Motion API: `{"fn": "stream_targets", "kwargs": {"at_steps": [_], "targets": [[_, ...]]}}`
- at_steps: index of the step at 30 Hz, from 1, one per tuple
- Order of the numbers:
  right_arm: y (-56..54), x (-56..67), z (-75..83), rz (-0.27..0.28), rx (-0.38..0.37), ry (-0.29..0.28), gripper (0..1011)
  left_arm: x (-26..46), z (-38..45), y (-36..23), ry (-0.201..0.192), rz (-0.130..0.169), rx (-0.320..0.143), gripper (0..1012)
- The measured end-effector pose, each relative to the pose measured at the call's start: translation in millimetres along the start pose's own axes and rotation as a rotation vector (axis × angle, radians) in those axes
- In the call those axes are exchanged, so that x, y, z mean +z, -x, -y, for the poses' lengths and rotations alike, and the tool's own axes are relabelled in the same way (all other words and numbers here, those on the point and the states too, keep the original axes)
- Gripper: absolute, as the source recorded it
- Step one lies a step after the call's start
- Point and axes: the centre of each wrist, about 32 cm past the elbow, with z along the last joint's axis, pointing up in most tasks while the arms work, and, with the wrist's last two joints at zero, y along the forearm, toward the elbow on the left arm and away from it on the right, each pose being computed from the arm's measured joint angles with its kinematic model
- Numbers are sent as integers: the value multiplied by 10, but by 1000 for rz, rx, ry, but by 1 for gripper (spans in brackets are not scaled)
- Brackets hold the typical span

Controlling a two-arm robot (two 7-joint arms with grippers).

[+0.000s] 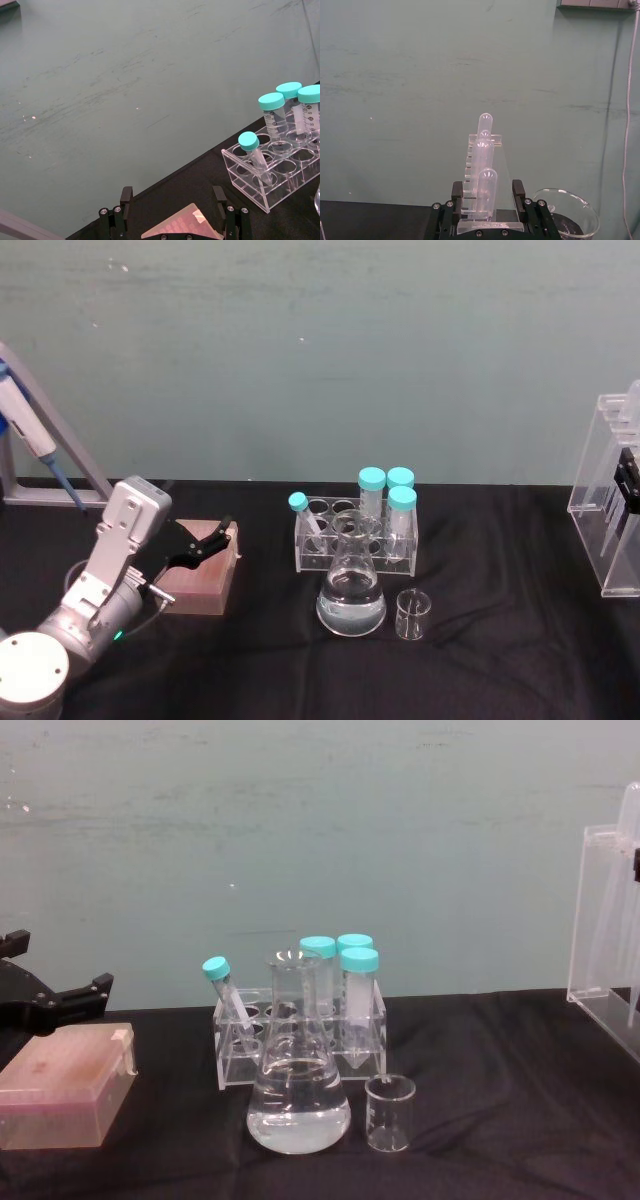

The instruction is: Place the experimental apparatus aside using one hand.

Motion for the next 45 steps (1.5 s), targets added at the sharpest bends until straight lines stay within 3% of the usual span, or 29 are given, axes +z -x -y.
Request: {"fn": "stream_targets", "kwargs": {"at_steps": [45], "targets": [[-117, -54, -15, -12, -15, 3, 596, 0, 0, 0, 0, 0, 0, 1000]]}}
